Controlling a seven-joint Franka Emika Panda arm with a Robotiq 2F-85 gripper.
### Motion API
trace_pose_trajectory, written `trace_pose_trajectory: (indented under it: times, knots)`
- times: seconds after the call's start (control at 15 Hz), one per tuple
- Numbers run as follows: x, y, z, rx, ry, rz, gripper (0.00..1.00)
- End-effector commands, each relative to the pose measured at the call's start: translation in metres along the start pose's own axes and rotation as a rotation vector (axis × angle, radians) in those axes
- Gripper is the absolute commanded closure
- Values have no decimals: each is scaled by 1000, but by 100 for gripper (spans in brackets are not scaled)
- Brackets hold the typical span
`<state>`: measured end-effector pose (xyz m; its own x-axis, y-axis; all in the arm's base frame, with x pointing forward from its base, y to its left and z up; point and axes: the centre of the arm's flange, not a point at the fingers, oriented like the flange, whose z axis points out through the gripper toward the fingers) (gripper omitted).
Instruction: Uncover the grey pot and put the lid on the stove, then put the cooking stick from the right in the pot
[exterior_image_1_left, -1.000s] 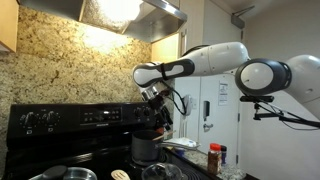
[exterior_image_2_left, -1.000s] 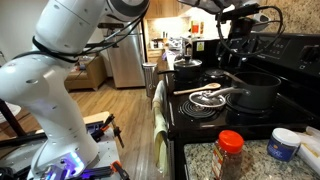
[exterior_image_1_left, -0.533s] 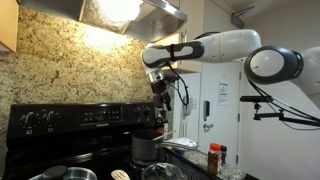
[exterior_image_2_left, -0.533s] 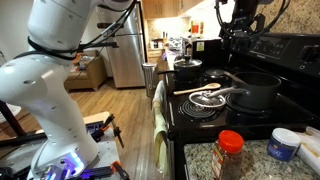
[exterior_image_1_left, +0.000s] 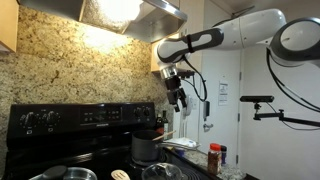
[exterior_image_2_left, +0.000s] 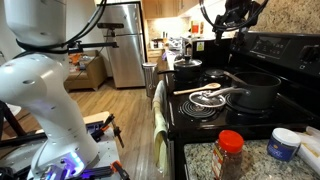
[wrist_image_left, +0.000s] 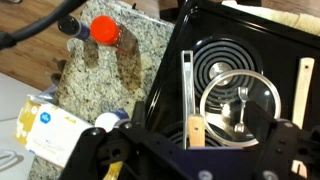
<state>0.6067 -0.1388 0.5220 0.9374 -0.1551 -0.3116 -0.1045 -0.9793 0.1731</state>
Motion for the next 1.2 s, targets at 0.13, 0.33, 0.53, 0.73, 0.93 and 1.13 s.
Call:
trace_pose_trajectory:
  times: [0.13,0.33,0.53,0.73,0.93,1.13]
  knots:
    - [-96,2,39,66,84,142,0]
    - [-124,9,40,136,191,219,0]
    - [-157,18,46,226,235,279,0]
    - [-200,25,59,234,221,268,0]
    - [-240,31,68,202,162,216,0]
    - [-260,31,68,181,171,225,0]
